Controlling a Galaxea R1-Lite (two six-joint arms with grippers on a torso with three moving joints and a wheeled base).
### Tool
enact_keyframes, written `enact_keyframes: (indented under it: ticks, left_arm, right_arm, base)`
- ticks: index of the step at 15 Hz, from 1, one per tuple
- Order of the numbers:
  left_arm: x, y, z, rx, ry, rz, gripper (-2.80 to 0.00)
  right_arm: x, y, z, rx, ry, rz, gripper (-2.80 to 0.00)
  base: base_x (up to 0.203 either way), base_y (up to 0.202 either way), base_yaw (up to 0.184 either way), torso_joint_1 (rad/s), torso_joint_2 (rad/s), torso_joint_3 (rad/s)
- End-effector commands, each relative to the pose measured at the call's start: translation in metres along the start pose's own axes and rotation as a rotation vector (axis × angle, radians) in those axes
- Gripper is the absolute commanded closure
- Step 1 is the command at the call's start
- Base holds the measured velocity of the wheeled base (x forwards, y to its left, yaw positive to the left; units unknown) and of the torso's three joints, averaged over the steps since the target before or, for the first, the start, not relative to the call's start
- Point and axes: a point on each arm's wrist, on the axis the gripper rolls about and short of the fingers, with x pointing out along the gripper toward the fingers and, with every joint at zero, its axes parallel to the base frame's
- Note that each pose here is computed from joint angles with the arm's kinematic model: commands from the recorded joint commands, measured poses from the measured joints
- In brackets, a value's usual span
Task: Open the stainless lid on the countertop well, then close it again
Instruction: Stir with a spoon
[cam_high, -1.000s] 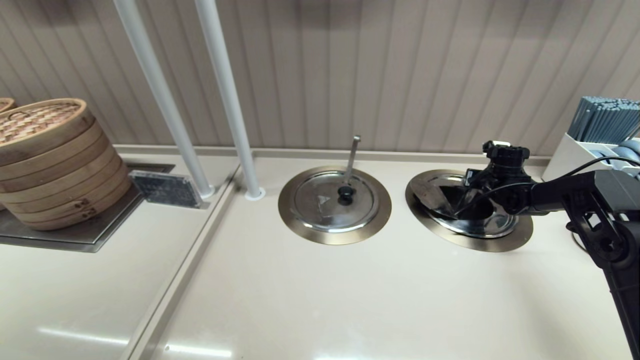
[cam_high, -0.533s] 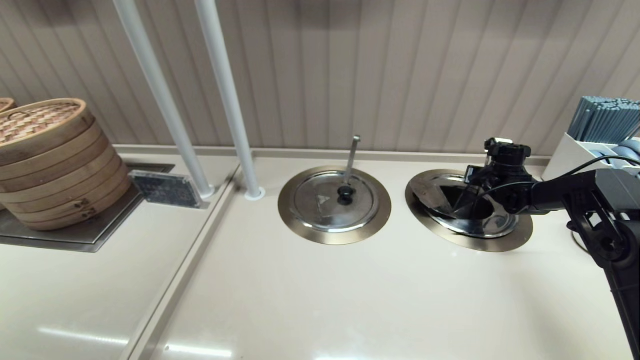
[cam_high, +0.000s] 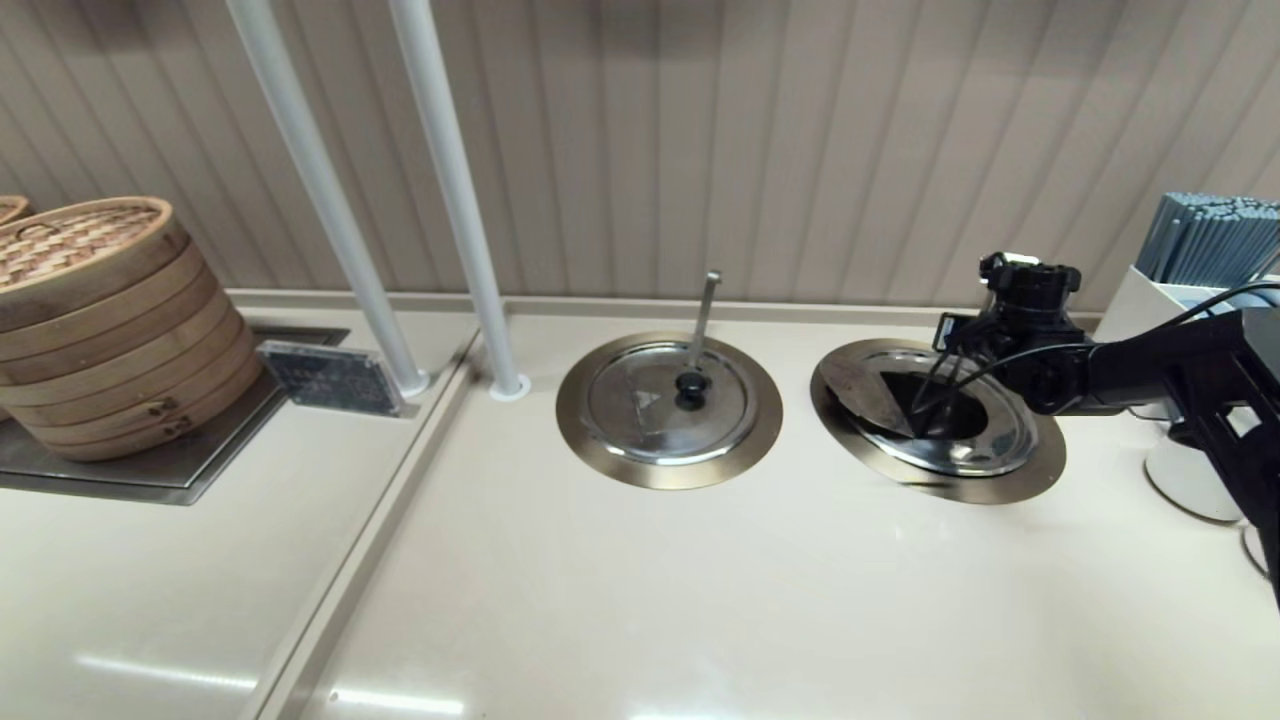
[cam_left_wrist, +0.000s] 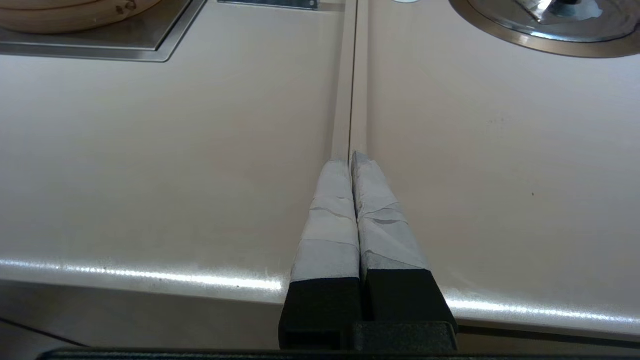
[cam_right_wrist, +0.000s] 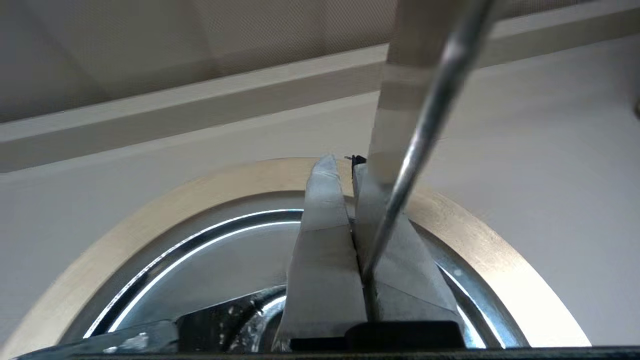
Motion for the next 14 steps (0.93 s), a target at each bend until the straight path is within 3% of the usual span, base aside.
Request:
enact_keyframes:
  ticks: [1,9,14]
  left_arm:
    - [0.000,0.000,0.000,0.000,0.000,0.001,0.00]
    - [0.000,0.000,0.000,0.000,0.000,0.002,0.00]
    - [0.000,0.000,0.000,0.000,0.000,0.000,0.00]
  right_arm:
    - [-0.034,0.009,0.036,0.010,-0.056,0.033,0.00]
    - [-0.064,0.010,0.051,-0.014,-0.060,0.050,0.00]
    - [-0.078,0.001,0.043,-0.126,-0.008,0.112,0.00]
  base:
    - [0.000,0.000,0.000,0.000,0.00,0.000]
    - [0.000,0.000,0.000,0.000,0.00,0.000]
    - [0.000,0.000,0.000,0.000,0.00,0.000]
